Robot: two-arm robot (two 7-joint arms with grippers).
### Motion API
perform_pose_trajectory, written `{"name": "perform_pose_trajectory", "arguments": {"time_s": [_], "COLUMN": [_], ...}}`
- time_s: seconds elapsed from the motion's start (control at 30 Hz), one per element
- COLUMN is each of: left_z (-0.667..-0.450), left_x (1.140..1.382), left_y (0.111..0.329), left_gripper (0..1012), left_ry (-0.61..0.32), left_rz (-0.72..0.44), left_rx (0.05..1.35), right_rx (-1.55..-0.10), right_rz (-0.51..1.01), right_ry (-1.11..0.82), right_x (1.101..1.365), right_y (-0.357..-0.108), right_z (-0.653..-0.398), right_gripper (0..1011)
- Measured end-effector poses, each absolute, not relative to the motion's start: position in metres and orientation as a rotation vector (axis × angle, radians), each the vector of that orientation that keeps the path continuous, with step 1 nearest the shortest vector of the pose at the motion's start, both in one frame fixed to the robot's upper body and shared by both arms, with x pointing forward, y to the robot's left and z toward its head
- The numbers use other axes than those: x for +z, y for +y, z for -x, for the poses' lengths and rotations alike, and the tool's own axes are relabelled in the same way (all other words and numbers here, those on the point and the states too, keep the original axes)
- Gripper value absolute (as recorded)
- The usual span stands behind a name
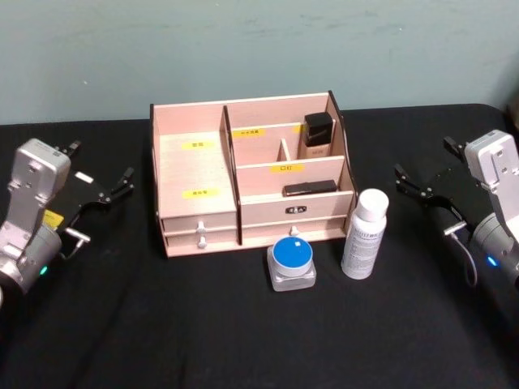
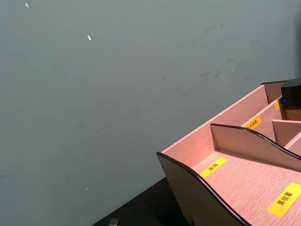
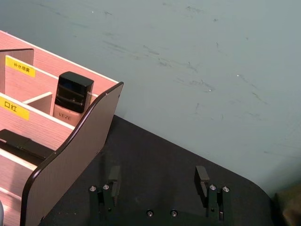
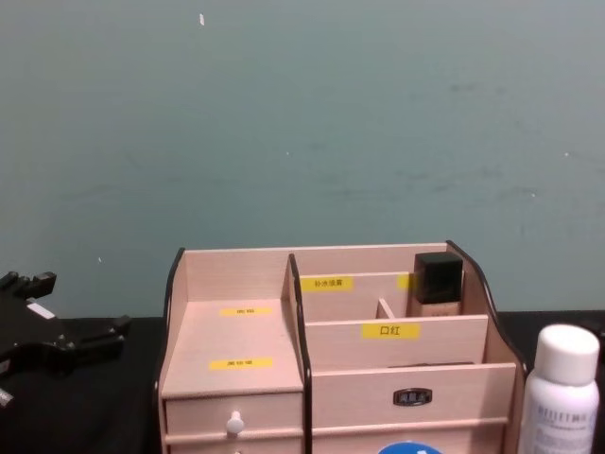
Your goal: Pick up the facial cleanser and watermelon frost from the table and place them into the tiered storage box.
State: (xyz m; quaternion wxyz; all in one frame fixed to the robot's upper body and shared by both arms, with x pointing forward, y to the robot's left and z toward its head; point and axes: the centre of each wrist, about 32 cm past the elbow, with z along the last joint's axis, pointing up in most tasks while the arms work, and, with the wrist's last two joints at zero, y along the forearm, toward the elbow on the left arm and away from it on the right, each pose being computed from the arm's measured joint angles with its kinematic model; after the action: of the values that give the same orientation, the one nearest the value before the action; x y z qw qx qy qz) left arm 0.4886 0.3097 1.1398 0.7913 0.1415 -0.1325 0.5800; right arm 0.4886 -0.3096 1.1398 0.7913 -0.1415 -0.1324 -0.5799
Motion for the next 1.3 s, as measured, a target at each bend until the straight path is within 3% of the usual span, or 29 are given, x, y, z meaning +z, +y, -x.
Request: {"name": "perform_pose_trajectory", "arguments": {"time_s": [1.3], "left_z": [-0.4886], "left_x": [1.1398], "left_y": [0.3097], "left_gripper": [1010], "left_ry": [-0.285], "left_rz": [-0.305], "left_rx": [1.248], "right_rx": [-1.248], "right_rz": [0.304], "right_ry": [-0.285], "right_x": [1.1398], "right_y": [-0.3097], "right_z": [-0.4886], "right_gripper": [1000]}}
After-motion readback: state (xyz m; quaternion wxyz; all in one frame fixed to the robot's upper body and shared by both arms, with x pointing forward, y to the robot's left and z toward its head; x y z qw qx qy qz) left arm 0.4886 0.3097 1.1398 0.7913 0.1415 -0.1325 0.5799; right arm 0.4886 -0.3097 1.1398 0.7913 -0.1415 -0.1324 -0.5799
